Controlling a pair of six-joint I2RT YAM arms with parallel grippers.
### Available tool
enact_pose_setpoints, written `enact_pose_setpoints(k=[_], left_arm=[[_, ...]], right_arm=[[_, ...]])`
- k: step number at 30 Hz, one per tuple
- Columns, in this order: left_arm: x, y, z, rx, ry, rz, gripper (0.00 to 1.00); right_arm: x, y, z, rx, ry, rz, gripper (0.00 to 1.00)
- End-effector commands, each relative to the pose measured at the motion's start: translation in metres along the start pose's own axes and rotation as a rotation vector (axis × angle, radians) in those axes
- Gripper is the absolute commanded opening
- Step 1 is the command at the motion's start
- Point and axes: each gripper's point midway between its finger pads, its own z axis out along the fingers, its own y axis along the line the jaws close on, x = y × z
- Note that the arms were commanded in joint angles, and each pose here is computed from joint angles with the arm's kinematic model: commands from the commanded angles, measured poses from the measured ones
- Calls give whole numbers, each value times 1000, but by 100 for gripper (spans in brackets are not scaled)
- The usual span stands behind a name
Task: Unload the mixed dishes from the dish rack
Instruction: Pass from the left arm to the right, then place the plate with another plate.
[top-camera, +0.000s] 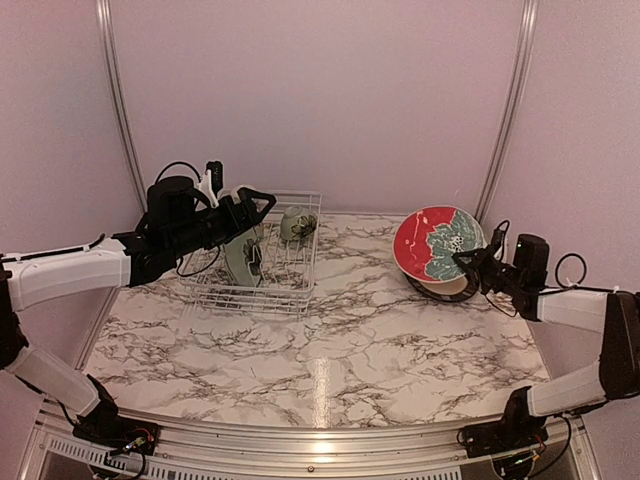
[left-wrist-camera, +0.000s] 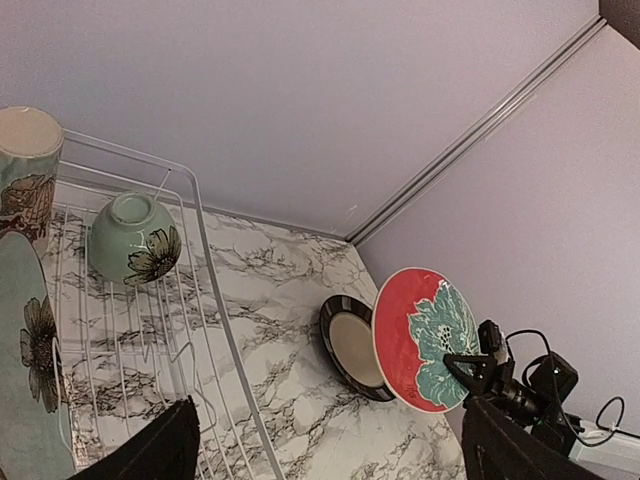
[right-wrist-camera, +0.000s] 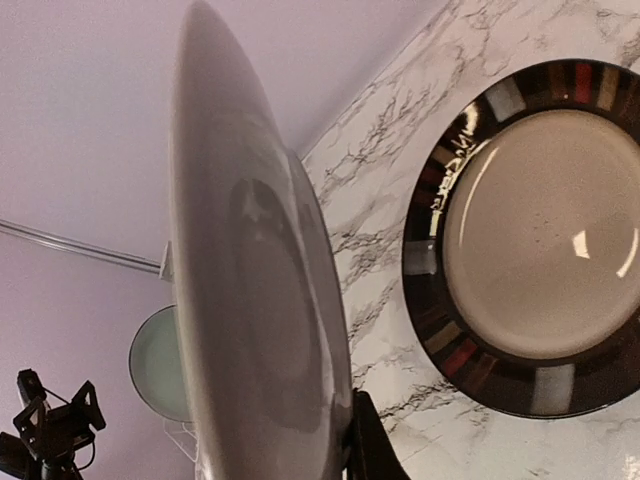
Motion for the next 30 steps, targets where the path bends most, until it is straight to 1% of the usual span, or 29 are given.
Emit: enact_pose_setpoints(k=[1, 7, 12, 18, 30], left_arm=[[-15, -11, -6, 12, -29, 22, 94], [-16, -16, -6, 27, -25, 20, 94], [-16, -17, -9, 33, -28, 15, 94], [-12, -15, -8, 26, -21, 17, 94], [-15, -18, -9, 33, -25, 21, 94]], right_arm=[[-32, -16, -21, 27, -62, -44, 0], [-46, -40, -19, 39, -35, 17, 0], [-57, -55, -5, 42, 6, 16, 0], [-75, -62, 4, 22, -29, 6, 0], [-79, -84, 27, 1, 4, 40, 0]])
